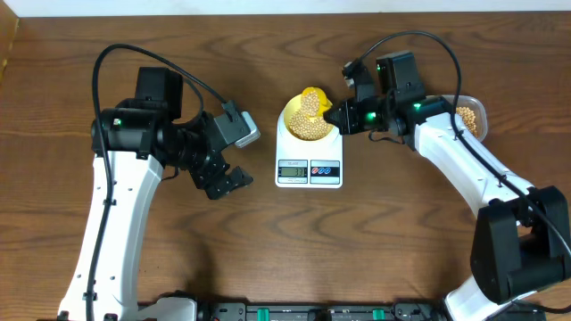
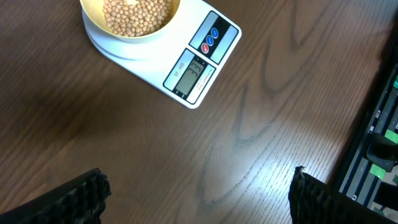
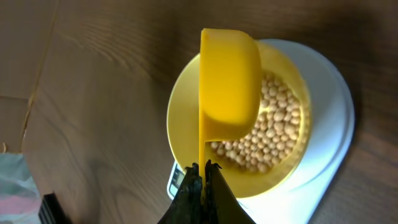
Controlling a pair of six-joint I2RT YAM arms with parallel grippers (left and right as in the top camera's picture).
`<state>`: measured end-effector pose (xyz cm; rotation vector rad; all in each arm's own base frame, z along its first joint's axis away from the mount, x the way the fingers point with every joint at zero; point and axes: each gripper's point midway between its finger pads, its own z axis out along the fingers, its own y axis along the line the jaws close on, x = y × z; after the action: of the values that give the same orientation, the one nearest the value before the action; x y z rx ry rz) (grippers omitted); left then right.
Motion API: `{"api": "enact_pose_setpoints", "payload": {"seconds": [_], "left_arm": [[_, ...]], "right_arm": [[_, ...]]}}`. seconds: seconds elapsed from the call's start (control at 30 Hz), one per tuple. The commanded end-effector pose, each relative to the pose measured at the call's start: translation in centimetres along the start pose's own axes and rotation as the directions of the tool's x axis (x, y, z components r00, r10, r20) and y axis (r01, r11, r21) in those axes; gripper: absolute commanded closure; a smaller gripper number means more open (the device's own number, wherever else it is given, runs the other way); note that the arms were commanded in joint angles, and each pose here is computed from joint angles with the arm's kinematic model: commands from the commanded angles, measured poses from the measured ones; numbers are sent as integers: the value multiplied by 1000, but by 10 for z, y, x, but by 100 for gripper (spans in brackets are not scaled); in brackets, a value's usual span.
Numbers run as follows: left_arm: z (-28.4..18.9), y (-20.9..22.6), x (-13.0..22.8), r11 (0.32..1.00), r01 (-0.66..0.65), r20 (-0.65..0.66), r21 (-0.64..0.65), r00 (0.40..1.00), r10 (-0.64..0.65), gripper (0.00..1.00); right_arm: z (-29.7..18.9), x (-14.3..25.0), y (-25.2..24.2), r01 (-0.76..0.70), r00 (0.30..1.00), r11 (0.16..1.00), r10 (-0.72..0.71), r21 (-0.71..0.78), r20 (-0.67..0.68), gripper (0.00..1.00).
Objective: Scoop item into bowl and weigh 50g on scale
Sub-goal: 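Tilt the scoop over the bowl and pour soybeans in slowly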
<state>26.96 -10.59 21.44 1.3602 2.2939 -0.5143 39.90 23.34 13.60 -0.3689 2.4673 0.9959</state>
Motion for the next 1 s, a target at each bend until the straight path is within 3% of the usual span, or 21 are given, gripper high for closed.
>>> {"api": "enact_pose_setpoints", "payload": {"seconds": [0.0, 0.97], "left_arm": [[0, -1, -3, 1000, -17, 9, 11, 1000, 17, 5], [0, -1, -3, 1000, -17, 9, 11, 1000, 17, 5]], "right_arm": [[5, 0, 1, 7, 1000, 1000, -7, 16, 4, 99], [5, 6, -3, 14, 1000, 996, -13, 91, -10, 99]]}}
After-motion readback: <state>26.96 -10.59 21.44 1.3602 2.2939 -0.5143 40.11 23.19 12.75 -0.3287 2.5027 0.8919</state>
